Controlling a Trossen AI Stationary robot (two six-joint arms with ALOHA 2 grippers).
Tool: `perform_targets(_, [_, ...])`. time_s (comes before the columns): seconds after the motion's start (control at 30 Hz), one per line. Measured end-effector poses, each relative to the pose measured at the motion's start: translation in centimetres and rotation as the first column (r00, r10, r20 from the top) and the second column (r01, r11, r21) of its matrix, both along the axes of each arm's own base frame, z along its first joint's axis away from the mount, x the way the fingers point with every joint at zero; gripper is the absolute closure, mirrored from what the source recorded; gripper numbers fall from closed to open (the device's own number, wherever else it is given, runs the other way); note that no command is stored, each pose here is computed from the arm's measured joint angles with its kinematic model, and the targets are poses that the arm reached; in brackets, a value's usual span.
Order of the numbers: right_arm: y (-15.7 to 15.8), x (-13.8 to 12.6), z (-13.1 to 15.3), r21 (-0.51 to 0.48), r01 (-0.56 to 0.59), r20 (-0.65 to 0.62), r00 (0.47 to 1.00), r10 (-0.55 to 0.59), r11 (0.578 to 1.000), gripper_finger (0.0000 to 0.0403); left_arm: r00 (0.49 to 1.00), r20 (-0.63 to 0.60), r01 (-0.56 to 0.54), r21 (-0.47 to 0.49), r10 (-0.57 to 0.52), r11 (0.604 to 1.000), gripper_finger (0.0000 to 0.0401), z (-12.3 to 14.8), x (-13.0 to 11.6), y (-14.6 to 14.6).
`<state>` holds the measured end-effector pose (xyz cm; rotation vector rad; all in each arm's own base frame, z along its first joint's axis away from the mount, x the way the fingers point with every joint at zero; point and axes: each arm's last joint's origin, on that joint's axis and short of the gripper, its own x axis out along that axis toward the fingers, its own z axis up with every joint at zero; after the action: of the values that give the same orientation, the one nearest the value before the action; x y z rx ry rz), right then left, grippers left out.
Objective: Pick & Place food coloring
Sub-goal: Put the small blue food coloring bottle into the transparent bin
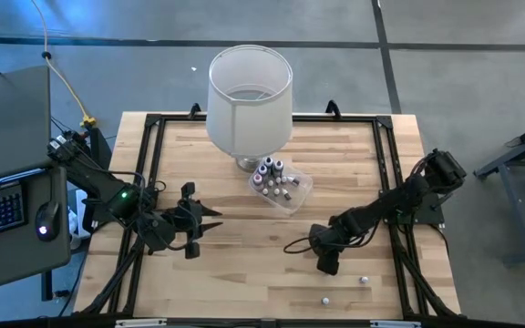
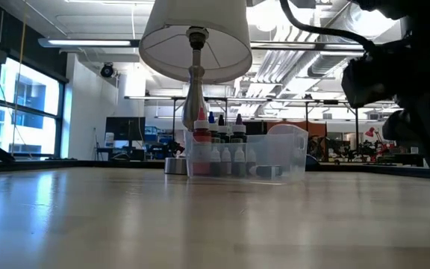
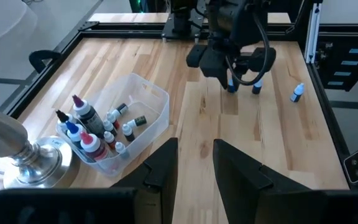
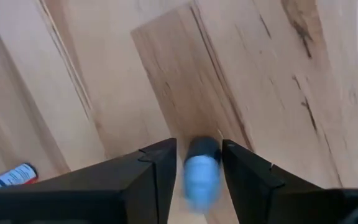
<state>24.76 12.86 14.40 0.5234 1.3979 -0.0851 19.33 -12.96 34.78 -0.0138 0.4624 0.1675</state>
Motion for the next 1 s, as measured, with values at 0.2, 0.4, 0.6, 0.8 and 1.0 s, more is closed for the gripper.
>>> perform_targets(0.2, [-0.2,0.2,0.0,-0.014,-0.006,0.014,1.0,0.006,1.0,0.033,1.0,0.004,-0.01,0.006,0.01,1.0,0.0302,0.0,0.0,0.0])
perform_targets(0.4, [-2.1,2.9,1.5,-0.069,0.025,0.19,0.982,-0.011,0.997,0.0337,1.0,0.003,-0.005,0.018,0.005,1.0,0.0302,0.0,0.0,0.0])
perform_targets(0.6, [-5.8,7.6,7.2,-0.286,-0.026,0.386,0.912,0.14,0.958,0.0329,1.0,0.002,-0.002,0.029,0.002,1.0,0.0302,0.0,0.0,0.0])
perform_targets(0.8, [-12.3,9.4,10.9,-0.396,0.029,0.403,0.903,0.145,0.918,0.0336,1.0,-0.001,0.0,0.032,0.0,1.0,0.0302,0.0,0.0,0.1])
perform_targets(1.0, [-16.8,8.4,8.0,-0.39,0.064,0.252,0.967,0.039,0.919,0.033,0.999,-0.035,0.022,0.038,-0.02,0.999,0.0302,-0.2,-0.1,0.1])
